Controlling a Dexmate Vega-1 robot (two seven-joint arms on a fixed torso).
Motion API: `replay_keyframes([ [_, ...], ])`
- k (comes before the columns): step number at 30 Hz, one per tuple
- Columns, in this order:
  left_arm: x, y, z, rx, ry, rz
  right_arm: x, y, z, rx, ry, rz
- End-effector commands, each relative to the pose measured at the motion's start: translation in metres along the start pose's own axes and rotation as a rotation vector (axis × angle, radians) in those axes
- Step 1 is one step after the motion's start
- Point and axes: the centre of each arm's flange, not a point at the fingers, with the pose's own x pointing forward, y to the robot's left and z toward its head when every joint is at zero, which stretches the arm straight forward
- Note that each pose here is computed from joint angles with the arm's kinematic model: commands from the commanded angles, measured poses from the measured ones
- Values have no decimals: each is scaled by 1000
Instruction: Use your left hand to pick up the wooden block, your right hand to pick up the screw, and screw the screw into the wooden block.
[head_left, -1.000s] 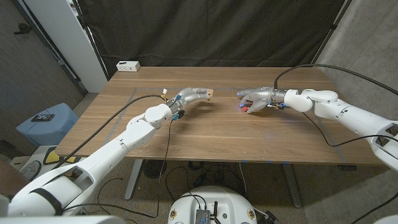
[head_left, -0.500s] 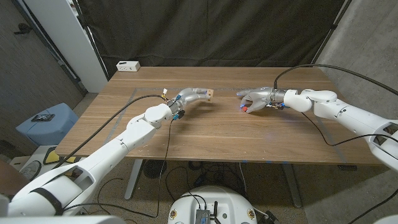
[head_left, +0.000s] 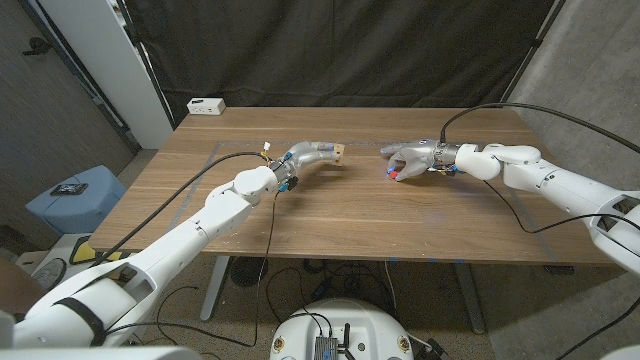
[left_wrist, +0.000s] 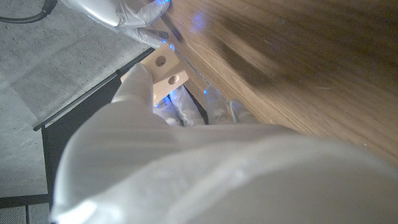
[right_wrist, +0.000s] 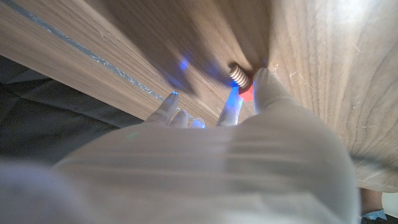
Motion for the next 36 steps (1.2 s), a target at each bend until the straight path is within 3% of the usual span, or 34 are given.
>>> replay_keyframes([
  [1, 6, -1, 0, -5, -4, -21, -1, 2, -1, 15, 6, -6],
  [36, 4, -9, -1, -11, 2, -41, -9, 2, -2, 63, 20, -41],
])
